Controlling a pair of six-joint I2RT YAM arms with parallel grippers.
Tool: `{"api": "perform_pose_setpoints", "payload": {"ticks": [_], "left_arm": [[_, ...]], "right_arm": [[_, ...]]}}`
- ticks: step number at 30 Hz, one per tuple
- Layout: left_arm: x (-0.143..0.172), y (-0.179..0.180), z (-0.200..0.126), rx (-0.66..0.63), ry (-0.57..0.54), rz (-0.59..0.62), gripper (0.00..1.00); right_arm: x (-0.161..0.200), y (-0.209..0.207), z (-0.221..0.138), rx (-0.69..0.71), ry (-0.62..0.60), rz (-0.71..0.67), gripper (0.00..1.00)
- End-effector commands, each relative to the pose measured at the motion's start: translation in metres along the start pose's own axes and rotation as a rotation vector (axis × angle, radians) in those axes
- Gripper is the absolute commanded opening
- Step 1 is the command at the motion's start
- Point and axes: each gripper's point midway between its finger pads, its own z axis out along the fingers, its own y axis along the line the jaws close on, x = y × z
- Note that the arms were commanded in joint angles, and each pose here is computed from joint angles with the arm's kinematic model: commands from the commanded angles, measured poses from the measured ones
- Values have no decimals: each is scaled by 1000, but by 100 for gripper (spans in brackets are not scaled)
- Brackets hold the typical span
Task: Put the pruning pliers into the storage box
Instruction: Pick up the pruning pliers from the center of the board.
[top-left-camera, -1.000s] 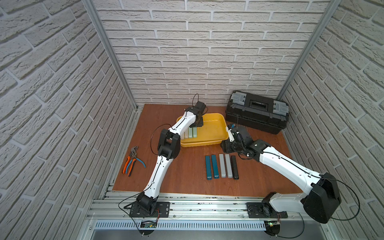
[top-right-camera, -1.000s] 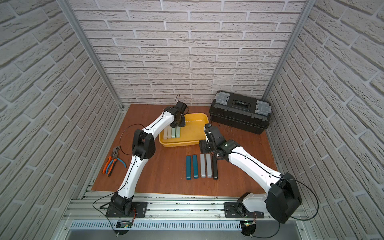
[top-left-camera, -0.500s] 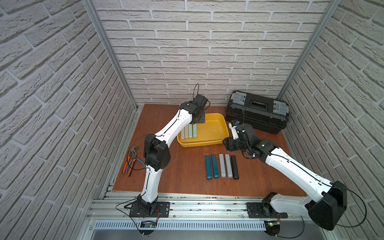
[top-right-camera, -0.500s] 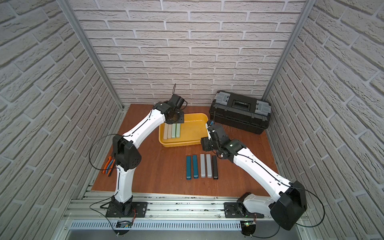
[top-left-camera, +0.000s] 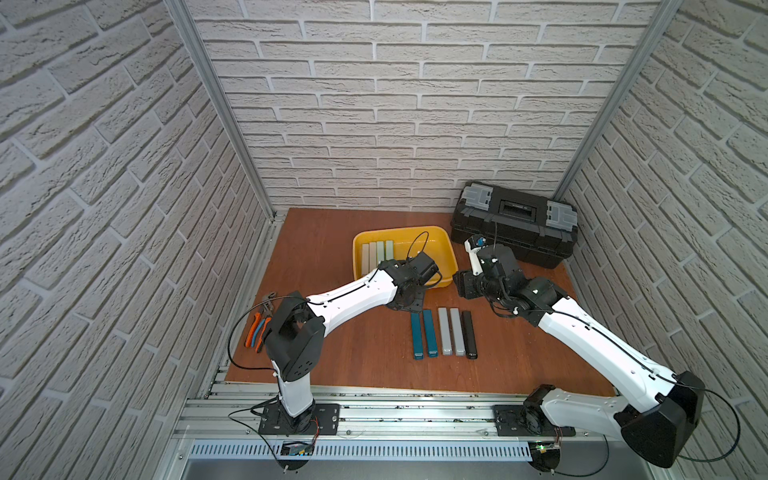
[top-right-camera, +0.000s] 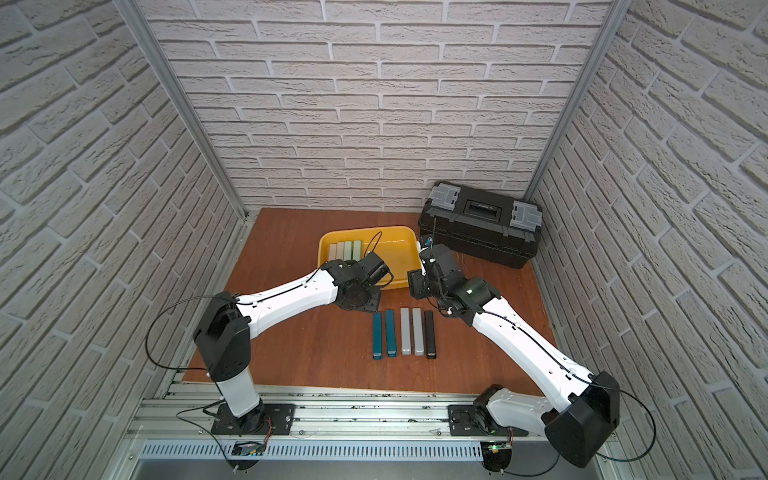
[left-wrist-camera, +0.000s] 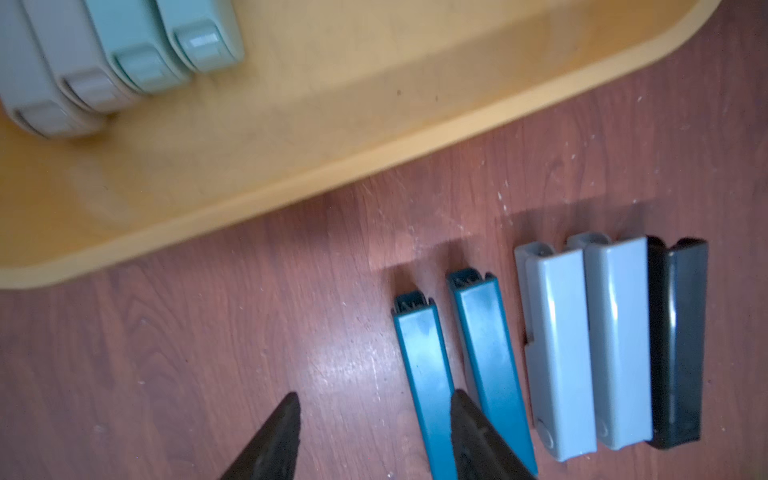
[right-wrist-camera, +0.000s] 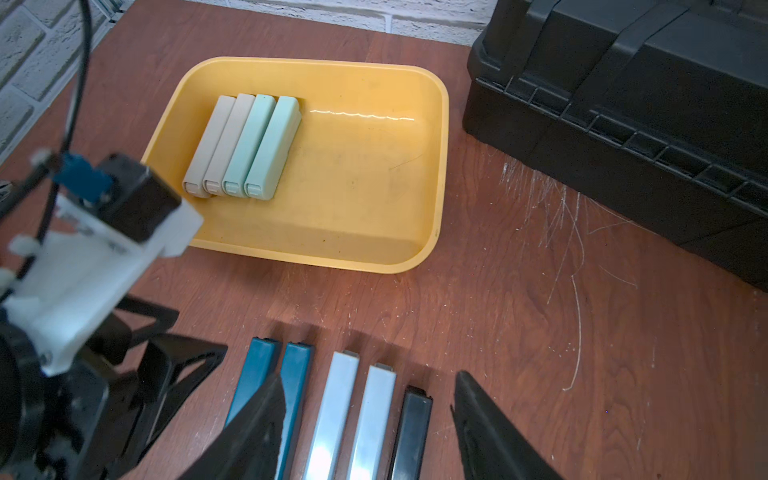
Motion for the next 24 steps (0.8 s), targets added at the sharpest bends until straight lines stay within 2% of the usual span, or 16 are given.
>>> {"api": "perform_pose_setpoints", "payload": {"ticks": [1,6,24], "left_arm": [[8,-19,-6,76,-24,-67,59],[25,-30,4,90,-7,-92,61],[43,-25,33,24,63,-120,60]], "right_arm": [[-11,-4,-16,13,-65,14,65],[-3,-5,-12,15,-48,41,65],[11,-2,1,2,-18,30,66]]}}
